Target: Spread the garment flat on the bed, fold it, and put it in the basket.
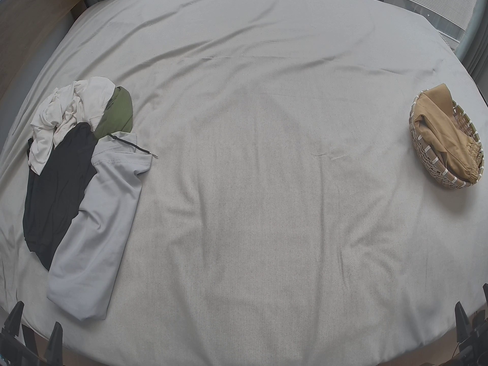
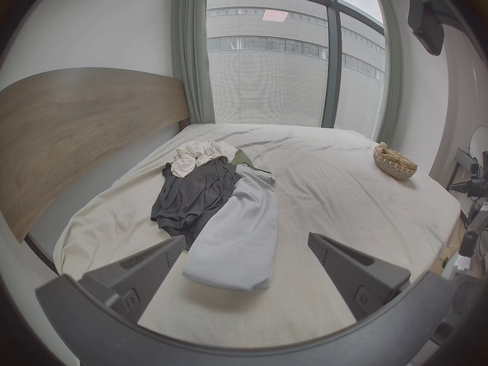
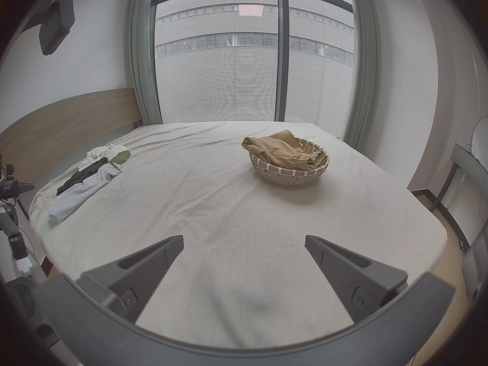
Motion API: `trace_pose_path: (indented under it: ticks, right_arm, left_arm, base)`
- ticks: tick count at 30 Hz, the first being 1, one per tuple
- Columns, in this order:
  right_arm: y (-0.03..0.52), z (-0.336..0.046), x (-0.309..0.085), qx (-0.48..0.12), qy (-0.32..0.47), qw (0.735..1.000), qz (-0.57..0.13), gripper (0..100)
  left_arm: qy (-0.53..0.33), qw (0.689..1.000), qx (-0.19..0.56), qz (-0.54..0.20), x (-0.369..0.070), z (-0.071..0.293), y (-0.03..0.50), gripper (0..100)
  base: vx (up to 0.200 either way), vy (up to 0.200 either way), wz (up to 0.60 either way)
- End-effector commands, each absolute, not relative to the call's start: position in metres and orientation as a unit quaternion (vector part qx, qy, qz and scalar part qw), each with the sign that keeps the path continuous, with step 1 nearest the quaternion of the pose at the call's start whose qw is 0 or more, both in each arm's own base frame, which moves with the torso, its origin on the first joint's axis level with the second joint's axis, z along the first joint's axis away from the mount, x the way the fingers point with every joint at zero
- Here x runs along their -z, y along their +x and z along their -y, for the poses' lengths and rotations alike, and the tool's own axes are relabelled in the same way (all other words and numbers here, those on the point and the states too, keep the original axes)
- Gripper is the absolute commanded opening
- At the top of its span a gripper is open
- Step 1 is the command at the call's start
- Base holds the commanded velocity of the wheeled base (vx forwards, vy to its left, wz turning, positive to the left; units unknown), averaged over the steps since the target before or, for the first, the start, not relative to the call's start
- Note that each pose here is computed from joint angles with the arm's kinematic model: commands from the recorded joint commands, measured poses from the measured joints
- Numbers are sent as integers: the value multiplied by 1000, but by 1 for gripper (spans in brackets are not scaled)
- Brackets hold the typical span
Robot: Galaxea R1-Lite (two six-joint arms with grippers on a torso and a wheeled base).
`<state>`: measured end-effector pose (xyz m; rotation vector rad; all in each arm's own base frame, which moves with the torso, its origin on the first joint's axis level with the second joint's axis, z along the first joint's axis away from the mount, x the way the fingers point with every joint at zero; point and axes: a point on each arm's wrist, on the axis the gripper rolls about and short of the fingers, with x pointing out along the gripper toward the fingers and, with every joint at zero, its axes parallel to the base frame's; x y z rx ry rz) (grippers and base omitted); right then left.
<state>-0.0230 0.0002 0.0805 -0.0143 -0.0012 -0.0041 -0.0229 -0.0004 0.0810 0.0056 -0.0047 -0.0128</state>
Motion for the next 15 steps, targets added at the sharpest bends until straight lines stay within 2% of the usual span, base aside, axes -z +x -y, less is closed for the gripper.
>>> trace_pose_path:
  ticks: [1, 15]
  right_arm:
    - [-22, 0, -75, 2, -7, 1000, -3, 100]
    - [-22, 0, -75, 2, -7, 1000, -3, 100]
  left_arm:
    - [2, 1000, 6, 2, -76, 0, -23, 100]
    - [2, 1000, 6, 2, -76, 0, -23, 100]
  base:
    - [0, 0, 0]
    - [0, 0, 0]
